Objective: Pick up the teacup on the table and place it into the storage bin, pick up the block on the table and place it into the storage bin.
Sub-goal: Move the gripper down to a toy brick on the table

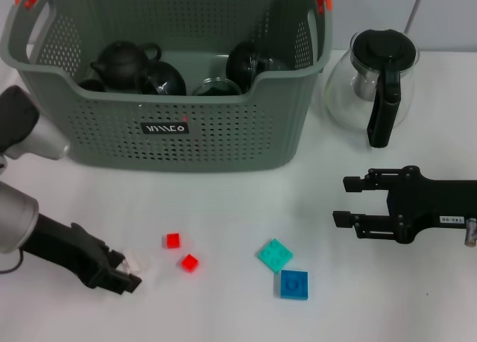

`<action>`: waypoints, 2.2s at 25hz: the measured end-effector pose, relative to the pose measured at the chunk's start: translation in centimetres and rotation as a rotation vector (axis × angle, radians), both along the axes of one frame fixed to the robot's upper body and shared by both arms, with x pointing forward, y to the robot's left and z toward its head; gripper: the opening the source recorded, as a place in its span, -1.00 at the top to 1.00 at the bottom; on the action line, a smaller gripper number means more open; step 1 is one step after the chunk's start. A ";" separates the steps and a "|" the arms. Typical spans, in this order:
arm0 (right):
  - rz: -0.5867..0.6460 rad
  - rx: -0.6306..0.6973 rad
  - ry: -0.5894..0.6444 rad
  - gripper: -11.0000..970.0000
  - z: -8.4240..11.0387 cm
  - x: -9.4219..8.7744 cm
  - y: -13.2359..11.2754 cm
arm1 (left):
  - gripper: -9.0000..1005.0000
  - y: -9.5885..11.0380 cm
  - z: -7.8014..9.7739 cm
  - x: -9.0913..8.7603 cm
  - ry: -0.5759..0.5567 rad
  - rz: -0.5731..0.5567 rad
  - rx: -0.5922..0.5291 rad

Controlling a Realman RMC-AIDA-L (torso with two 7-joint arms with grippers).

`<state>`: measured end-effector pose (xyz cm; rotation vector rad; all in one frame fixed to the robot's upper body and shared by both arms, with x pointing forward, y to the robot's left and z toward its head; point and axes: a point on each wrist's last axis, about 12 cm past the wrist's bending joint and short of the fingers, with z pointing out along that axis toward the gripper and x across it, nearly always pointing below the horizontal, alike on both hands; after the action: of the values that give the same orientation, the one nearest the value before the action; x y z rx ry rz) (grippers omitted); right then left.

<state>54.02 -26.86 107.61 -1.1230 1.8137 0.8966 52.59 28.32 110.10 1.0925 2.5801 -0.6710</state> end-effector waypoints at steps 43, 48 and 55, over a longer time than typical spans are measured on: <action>0.011 0.001 -0.012 -0.42 0.5 0.5 0.5 | -0.30 -0.3 9.2 -0.9 -0.272 -0.065 0.201; 0.009 0.000 -0.015 -0.42 0.5 0.7 0.7 | -0.30 -2.1 11.2 -1.0 -0.259 -0.101 0.329; 0.003 0.001 -0.014 -0.42 0.5 0.8 0.7 | -0.29 -5.2 8.9 -0.7 -0.197 -0.123 0.347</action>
<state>54.79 -26.14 108.07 -1.1289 1.8000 0.8897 51.85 23.10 119.02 1.3531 2.5288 -0.1278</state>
